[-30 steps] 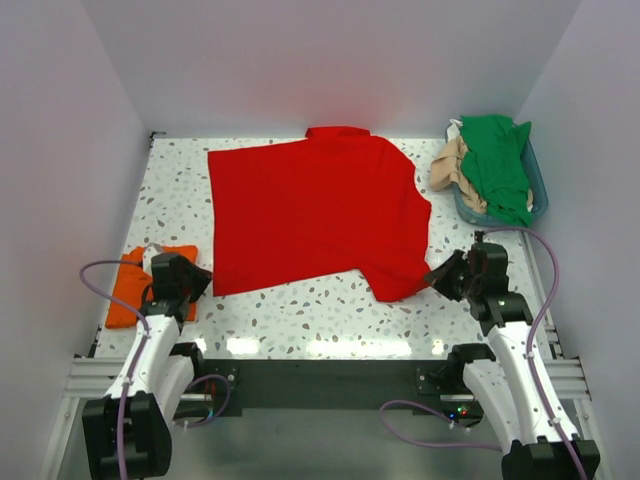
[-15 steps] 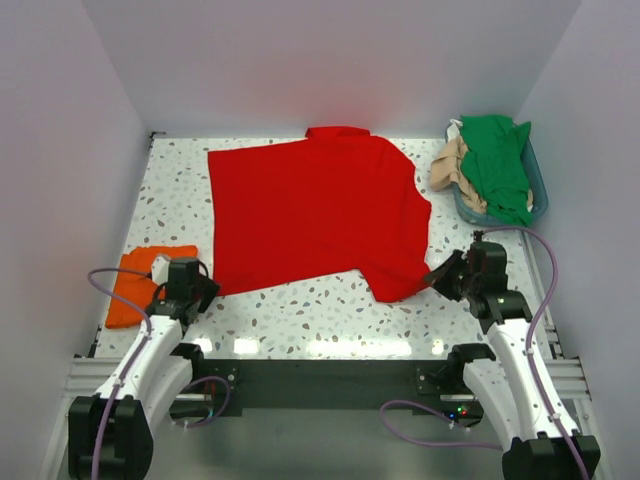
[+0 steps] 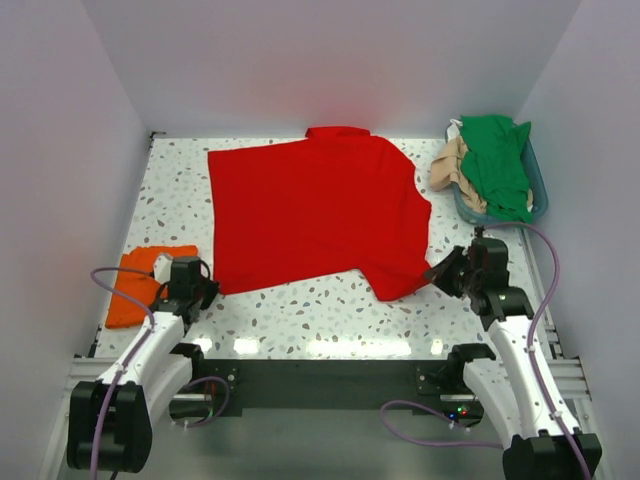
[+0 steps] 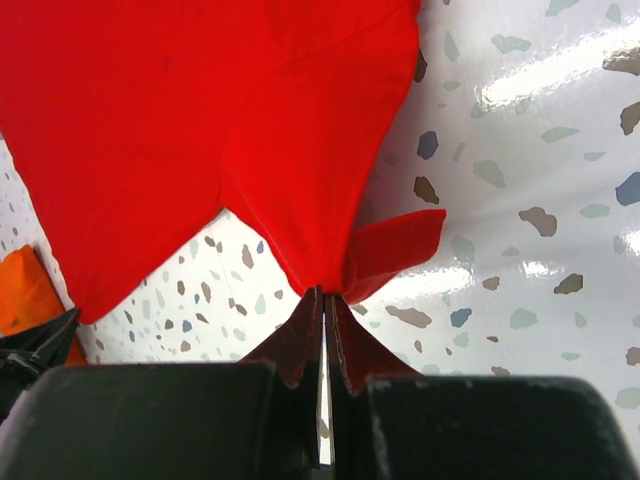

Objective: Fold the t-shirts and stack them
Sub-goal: Flatten the tshirt out, then fold the tshirt

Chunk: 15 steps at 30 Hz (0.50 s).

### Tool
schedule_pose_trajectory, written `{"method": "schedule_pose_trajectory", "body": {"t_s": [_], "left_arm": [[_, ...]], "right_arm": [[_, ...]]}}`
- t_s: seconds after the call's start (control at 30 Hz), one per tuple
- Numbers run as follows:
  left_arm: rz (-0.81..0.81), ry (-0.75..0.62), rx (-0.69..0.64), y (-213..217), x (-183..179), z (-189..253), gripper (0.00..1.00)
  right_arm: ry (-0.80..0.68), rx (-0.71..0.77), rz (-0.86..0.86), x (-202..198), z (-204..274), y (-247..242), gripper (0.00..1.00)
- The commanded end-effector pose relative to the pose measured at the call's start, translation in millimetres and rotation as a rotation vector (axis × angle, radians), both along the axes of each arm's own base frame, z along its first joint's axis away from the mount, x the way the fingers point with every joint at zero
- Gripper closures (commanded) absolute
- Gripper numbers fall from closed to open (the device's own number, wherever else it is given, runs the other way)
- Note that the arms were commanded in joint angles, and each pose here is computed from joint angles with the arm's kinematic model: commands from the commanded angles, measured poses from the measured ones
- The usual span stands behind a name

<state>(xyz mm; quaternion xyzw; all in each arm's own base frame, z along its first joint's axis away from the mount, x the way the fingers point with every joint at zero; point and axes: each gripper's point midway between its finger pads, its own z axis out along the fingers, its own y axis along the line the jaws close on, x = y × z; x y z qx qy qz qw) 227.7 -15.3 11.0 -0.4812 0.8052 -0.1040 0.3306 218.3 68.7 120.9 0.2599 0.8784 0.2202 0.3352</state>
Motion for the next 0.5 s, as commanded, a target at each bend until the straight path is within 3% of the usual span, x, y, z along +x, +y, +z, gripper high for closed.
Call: {"method": "schedule_pose_trajectory", "body": {"t_s": [0.0, 0.47], "left_arm": [[-0.015, 0.057, 0.037, 3, -12, -3, 1.0], [0.128, 0.025, 0.088, 26, -21, 34, 1.0]], "right_arm": [[-0.053, 0.005, 0.029, 3, 23, 4, 1.0], [-0.106, 0.006, 0.058, -32, 45, 5, 1.0]]}}
